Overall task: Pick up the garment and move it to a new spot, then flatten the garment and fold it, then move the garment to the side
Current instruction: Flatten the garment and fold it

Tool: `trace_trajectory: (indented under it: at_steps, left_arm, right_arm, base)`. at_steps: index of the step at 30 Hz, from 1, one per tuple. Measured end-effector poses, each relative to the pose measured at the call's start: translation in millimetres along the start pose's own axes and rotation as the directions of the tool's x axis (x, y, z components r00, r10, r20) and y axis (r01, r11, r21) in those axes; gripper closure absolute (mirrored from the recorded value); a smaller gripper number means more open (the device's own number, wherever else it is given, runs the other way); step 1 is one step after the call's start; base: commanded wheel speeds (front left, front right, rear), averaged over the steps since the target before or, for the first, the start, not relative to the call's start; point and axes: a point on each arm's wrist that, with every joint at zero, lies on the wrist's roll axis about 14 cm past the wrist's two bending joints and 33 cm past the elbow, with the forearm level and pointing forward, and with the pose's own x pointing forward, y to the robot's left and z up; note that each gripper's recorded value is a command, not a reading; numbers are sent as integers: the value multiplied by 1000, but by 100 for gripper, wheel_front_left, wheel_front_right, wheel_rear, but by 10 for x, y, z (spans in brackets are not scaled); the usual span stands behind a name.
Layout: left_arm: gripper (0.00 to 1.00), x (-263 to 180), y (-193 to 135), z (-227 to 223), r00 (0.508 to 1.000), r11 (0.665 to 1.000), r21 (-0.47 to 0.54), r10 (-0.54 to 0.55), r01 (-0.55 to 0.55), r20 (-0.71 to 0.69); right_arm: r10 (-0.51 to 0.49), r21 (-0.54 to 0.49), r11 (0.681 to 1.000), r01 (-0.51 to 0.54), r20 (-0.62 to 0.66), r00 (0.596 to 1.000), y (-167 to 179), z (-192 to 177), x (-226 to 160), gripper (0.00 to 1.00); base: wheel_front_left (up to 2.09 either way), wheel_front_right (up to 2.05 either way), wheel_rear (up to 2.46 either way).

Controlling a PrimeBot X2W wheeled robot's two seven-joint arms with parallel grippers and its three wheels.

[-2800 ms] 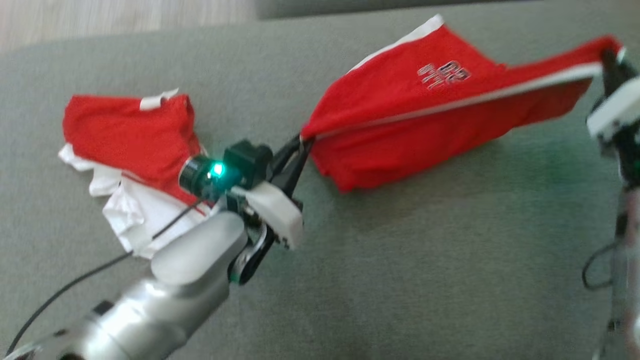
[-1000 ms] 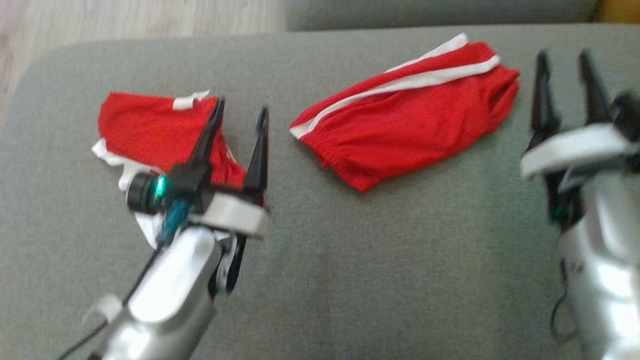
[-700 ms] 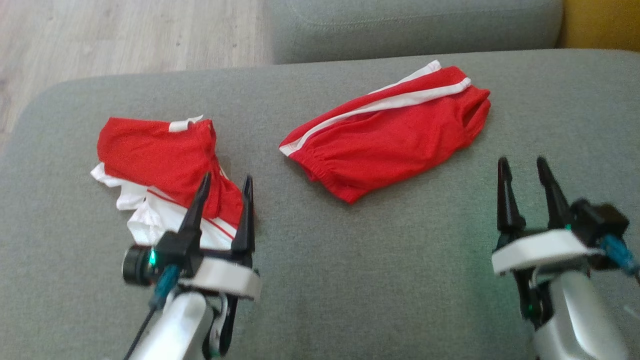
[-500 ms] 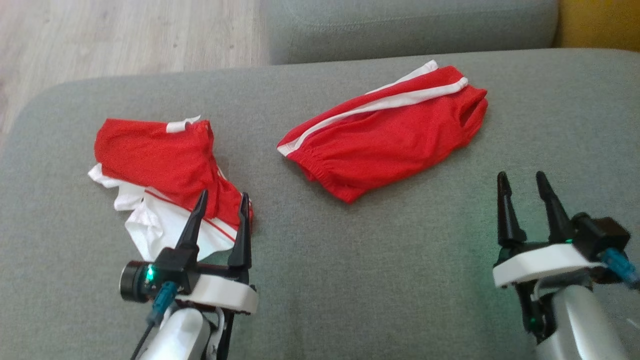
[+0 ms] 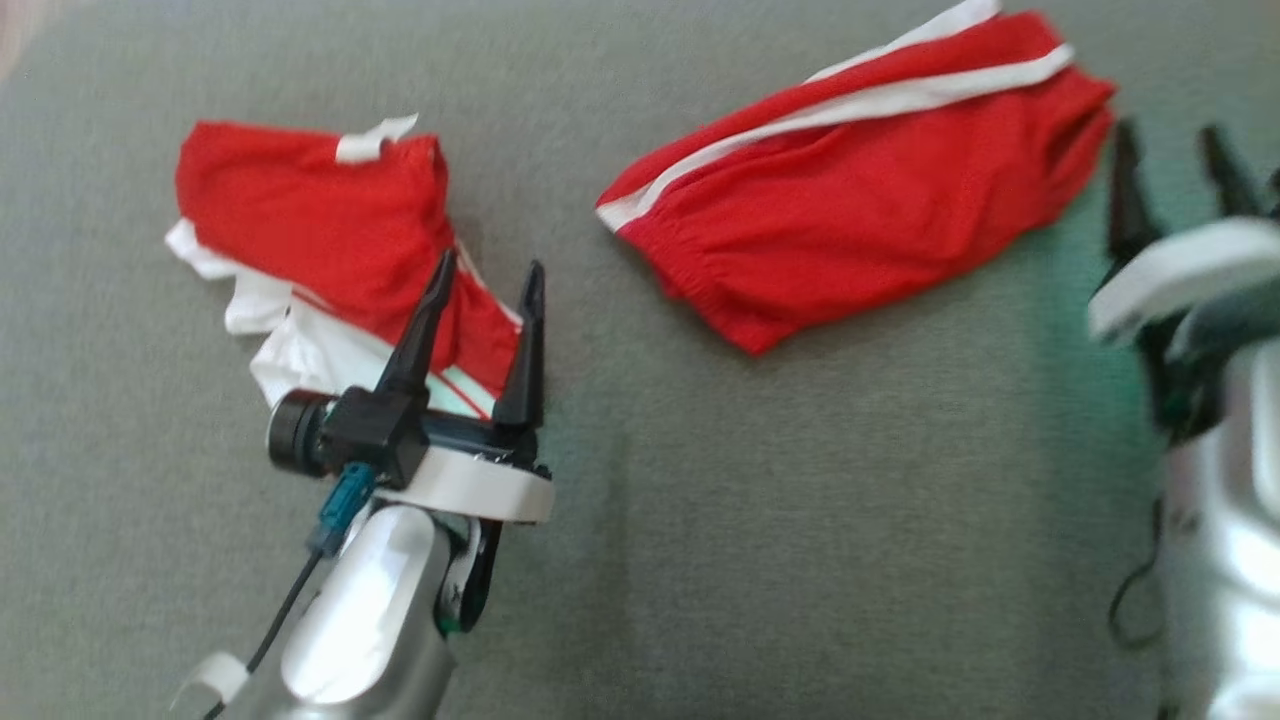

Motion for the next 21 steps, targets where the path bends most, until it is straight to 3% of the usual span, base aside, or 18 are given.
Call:
trace_trajectory:
  at_steps: [8,14,19,20,21]
  left_arm:
    - [0,8,243,-185,997,999,2,53,-53,-49]
    - [0,-44,408,-284,992,995,14,99,-98,-78]
    - [0,-36,451,-317,990,994,20,112,-111,-84]
    - [0,-31,450,-321,990,994,19,112,-110,-85]
    - [0,-25,445,-325,990,994,17,110,-109,-85]
  right_arm:
    - [-68,-20,998,65,-195,979,-189,-355,609,0]
    - [-44,-20,999,40,-331,943,-61,-748,781,0]
    - [-44,-40,999,32,-364,930,-69,-784,903,0]
    - [-38,-40,999,25,-371,928,-50,-793,911,55]
    - [-32,-42,999,18,-370,928,-34,-788,921,100]
  base:
    - [0,0,0]
    - [0,0,0]
    - [0,0,0]
    - [0,0,0]
    - [0,0,0]
